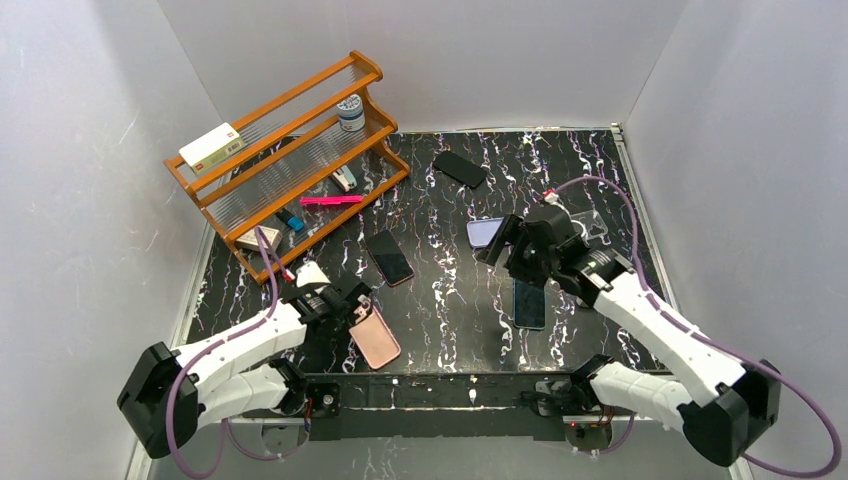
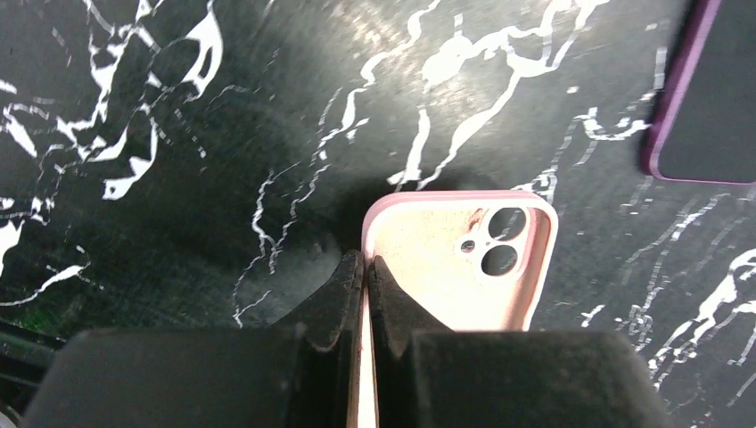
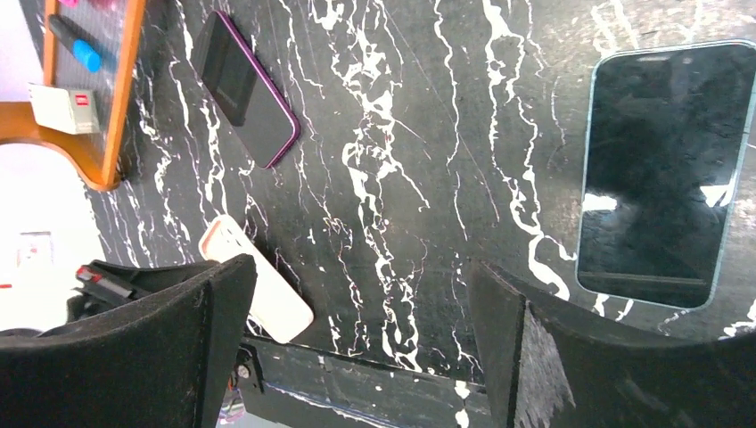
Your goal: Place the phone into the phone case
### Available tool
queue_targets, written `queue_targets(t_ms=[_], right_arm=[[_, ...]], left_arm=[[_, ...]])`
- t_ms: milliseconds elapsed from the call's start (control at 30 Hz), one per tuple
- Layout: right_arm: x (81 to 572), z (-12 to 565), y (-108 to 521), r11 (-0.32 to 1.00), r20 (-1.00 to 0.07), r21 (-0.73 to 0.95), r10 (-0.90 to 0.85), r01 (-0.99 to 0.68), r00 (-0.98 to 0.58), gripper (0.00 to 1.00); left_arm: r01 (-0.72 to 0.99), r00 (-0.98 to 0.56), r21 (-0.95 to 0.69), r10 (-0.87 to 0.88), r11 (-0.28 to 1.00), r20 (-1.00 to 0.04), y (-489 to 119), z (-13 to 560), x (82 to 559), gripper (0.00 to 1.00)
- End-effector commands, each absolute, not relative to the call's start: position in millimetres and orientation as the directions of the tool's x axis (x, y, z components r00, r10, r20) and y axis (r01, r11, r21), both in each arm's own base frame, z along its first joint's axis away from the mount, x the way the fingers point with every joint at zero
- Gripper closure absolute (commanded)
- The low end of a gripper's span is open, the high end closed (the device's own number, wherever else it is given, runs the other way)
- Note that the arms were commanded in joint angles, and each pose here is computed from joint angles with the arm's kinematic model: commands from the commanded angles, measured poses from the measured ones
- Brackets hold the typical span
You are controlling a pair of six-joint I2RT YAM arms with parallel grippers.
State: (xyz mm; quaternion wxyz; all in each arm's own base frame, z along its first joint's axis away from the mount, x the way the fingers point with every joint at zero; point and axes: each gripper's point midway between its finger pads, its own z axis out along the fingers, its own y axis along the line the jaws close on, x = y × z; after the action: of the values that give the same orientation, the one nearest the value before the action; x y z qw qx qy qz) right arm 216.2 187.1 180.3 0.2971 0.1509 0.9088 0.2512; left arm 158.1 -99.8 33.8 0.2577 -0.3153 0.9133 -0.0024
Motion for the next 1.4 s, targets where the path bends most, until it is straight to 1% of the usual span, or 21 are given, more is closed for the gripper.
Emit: queue_targets(t_ms=[0,133,200,233,267,433,533,633,800,933,1067,1167,1367], right_arm=[[233,179,214,0.819,-0.451,0.571,0.377,0.063,-0.809,0.07],[247,170,238,0.829,-0.432,0.559,0.288,-0.003,-0.855,0.11],[250,163,256,0.81,-0.414,0.584,0.235,-0.059,-0.88,0.09],[252,159,264,0.804,-0.408,0.589,0.212,-0.079,-0.888,0.04],[253,155,273,0.804,-0.409,0.586,0.187,-0.1,-0.893,0.02],[268,130,307,0.857,-0.445,0.479,0.049,-0.191,-0.894,0.01],[279,119,331,0.867,-0.474,0.424,-0.032,-0.261,-0.88,0.01],[293,114,354,0.87,-0.525,0.362,-0.105,-0.334,-0.844,0.01],[311,100,382,0.867,-0.582,0.276,-0.193,-0.416,-0.79,0.01],[318,90,400,0.845,-0.593,0.259,-0.244,-0.468,-0.768,0.01],[326,80,408,0.847,-0.611,0.211,-0.275,-0.487,-0.742,0.01],[323,70,418,0.834,-0.608,0.196,-0.31,-0.516,-0.731,0.01],[320,56,428,0.821,-0.616,0.104,-0.39,-0.562,-0.684,0.01]], left_arm=[[-0.505,-0.641,-0.162,-0.494,0.848,-0.587,-97,61,185,1.0],[-0.495,-0.649,-0.115,-0.455,0.861,-0.609,-89,68,184,1.0],[-0.488,-0.658,-0.089,-0.433,0.868,-0.616,-84,70,181,1.0],[-0.489,-0.659,-0.077,-0.426,0.869,-0.62,-81,70,180,1.0],[-0.489,-0.658,-0.068,-0.418,0.87,-0.626,-78,71,180,1.0],[-0.486,-0.653,-0.051,-0.401,0.872,-0.643,-68,75,175,1.0],[-0.479,-0.64,-0.072,-0.405,0.875,-0.654,-65,82,173,1.0],[-0.459,-0.62,-0.115,-0.41,0.881,-0.669,-63,91,173,1.0],[-0.458,-0.578,-0.152,-0.424,0.876,-0.697,-54,105,171,1.0],[-0.451,-0.57,-0.171,-0.43,0.876,-0.7,-55,110,172,1.0],[-0.449,-0.568,-0.168,-0.425,0.878,-0.705,-55,111,173,1.0],[-0.447,-0.571,-0.167,-0.424,0.879,-0.703,-55,111,173,1.0],[-0.443,-0.574,-0.185,-0.436,0.877,-0.693,-58,109,172,1.0]])
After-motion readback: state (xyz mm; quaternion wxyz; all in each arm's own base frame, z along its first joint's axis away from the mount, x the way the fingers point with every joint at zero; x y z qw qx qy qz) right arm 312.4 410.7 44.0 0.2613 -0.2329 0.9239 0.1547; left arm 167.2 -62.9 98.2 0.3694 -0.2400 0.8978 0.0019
